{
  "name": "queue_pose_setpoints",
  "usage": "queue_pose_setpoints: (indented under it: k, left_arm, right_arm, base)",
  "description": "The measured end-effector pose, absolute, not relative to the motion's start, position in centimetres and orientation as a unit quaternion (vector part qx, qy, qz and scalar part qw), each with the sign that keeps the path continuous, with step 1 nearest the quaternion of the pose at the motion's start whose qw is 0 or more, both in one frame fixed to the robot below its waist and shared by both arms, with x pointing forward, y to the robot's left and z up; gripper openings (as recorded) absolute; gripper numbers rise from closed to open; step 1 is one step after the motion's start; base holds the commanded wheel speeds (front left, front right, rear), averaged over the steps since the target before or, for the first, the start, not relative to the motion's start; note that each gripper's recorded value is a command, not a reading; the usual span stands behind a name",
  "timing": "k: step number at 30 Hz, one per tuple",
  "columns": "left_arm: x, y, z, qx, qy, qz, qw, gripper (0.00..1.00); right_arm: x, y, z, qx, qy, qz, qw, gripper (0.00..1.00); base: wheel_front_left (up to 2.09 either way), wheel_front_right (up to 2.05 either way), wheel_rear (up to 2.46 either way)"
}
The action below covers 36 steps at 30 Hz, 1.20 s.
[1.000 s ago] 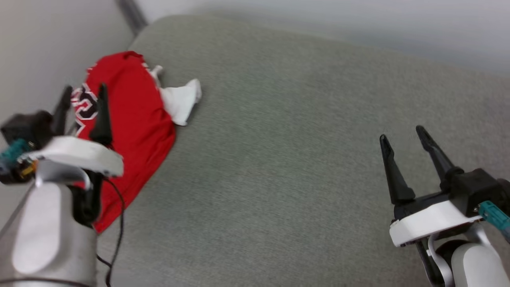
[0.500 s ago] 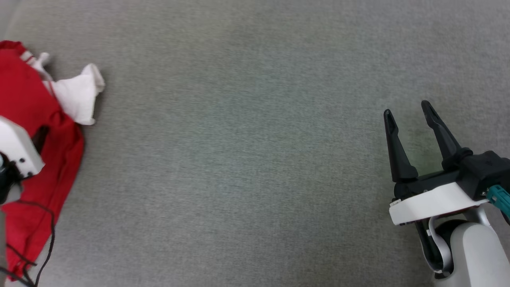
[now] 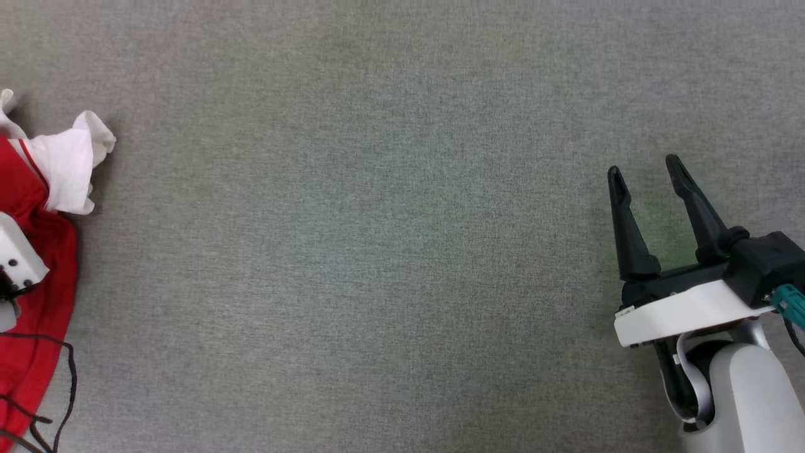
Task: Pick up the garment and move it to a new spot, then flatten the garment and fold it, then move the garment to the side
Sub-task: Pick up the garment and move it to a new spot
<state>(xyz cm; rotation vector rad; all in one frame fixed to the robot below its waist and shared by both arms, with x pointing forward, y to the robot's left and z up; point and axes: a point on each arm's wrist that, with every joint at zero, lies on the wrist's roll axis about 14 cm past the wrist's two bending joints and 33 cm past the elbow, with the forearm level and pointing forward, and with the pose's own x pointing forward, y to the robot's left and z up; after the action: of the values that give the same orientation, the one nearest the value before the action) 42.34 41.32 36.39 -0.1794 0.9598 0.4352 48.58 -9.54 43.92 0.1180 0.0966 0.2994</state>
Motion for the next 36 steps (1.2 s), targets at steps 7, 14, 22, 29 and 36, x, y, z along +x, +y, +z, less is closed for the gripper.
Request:
queue_pose_setpoints:
  k: [7,14,22,29,36]
  left_arm:
    - [44.7,42.7,43.1,-0.029,0.319,0.215,0.923,0.00]
    - [46.4,42.7,54.5,0.029,0.108,0.205,0.972,0.00]
    - [46.2,37.5,64.8,0.049,-0.078,0.141,0.986,0.00]
    - [47.6,26.6,69.0,0.017,-0.180,0.018,0.983,0.00]
    - [46.9,14.0,68.5,-0.049,-0.209,-0.125,0.969,0.00]
  right_arm:
    - [47.8,-9.3,46.8,0.064,0.016,0.151,0.986,1.00]
    - [45.5,-9.5,50.0,0.066,-0.011,0.149,0.987,1.00]
    - [42.4,-10.8,54.2,0.049,-0.055,0.136,0.988,1.00]
    - [39.8,-13.8,56.3,0.038,-0.076,0.098,0.992,1.00]
    - [37.8,-17.3,56.9,0.035,-0.080,0.048,0.995,1.00]
  base:
    - [0.00,0.00,0.00]
    - [0.00,0.00,0.00]
    - [0.00,0.00,0.00]
    - [0.00,0.00,0.00]
    - [0.00,0.00,0.00]
